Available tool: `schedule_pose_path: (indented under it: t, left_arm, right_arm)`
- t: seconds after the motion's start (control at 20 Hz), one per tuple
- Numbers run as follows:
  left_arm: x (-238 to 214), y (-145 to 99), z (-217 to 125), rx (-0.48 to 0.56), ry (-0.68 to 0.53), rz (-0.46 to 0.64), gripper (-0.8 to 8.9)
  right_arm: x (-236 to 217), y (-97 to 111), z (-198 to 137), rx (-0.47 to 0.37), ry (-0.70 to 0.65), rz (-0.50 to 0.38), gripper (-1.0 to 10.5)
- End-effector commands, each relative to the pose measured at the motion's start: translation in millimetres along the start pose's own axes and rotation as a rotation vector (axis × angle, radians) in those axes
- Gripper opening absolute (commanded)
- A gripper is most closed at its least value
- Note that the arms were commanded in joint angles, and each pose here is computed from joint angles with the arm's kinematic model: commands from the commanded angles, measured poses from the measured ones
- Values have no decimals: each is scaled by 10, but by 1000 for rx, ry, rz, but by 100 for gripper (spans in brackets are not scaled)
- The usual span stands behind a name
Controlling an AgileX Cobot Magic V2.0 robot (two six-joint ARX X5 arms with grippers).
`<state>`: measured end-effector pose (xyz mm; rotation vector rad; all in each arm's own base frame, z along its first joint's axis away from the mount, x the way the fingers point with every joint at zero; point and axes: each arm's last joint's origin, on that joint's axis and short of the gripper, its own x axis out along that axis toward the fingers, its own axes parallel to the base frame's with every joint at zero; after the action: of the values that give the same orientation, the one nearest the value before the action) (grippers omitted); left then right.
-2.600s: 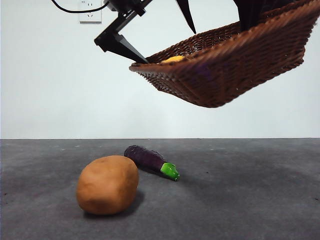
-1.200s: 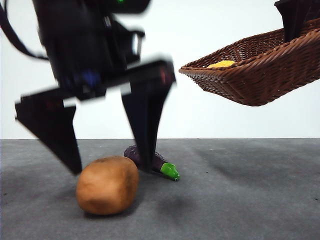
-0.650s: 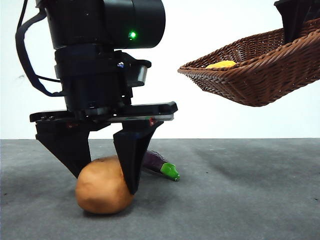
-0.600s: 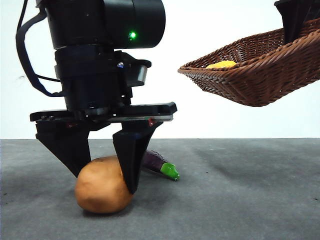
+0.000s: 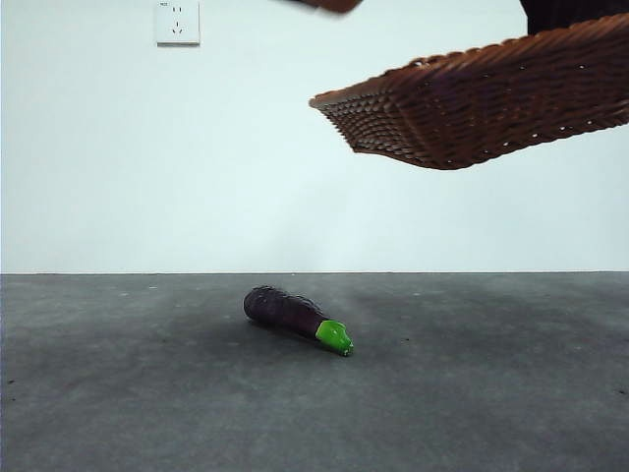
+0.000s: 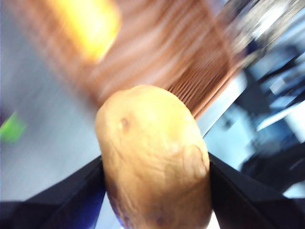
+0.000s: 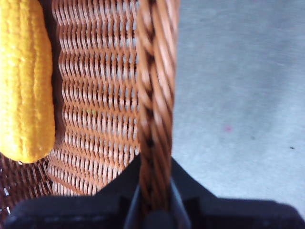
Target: Help me put the vegetables on the table into the basket
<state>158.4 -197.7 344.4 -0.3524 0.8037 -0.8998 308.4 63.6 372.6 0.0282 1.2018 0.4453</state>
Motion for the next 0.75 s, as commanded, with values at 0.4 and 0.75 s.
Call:
schedule_pose_path:
  t: [0.4,0.75]
  left_arm:
    - [364,-8,174,-6,33,24,-8]
    - [586,54,56,13,135,72,468]
  right_arm:
    - [162,574,-51,-89,52,-40,-11]
    - [204,776,-68,-113,44,-21,-11]
